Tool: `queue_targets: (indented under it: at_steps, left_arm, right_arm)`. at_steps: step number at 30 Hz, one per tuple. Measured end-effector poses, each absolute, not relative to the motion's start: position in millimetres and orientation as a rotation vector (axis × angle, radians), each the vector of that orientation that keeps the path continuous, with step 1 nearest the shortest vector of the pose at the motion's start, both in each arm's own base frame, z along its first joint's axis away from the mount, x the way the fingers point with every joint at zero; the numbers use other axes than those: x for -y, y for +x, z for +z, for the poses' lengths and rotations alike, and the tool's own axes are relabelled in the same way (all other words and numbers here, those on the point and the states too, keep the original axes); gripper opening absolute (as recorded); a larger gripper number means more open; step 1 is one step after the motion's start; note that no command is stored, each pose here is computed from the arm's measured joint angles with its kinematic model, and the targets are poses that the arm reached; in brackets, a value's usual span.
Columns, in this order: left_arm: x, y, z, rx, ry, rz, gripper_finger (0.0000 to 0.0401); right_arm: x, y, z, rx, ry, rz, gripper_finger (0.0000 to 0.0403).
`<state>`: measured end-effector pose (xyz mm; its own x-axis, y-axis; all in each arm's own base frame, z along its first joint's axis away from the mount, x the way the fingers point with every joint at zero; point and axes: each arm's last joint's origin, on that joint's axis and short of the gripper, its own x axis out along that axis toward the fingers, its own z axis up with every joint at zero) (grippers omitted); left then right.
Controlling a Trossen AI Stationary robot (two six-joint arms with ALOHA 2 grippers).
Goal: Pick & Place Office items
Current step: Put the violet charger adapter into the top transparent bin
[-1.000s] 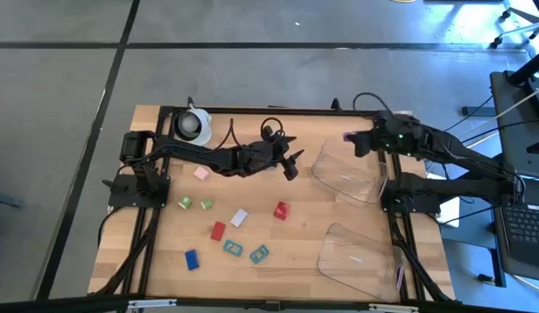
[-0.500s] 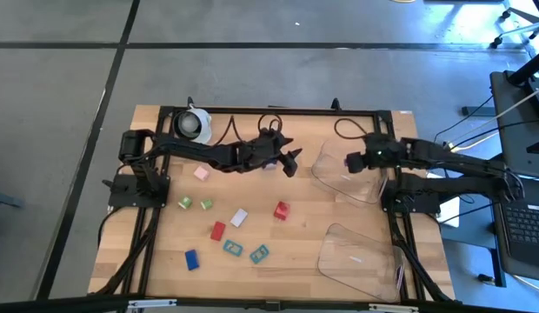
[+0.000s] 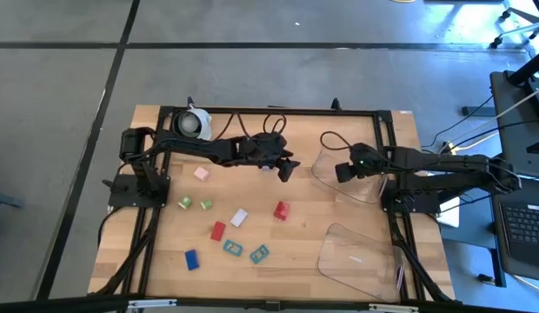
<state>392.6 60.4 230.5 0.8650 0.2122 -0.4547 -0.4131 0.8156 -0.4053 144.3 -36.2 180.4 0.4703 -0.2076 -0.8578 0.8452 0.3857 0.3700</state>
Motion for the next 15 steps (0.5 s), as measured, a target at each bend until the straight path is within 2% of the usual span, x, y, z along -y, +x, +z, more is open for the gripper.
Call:
queue_targets:
  at_steps: [7,15]
  left_arm:
    - [-56,390,224,-0.506,-0.565,0.238,0.023]
    - [-54,383,214,-0.636,-0.681,0.259,0.023]
  right_arm:
    - [38,153,165,-0.939,0.888,-0.804,0.0146]
    - [40,161,156,-0.982,0.859,-0.803,0.0153]
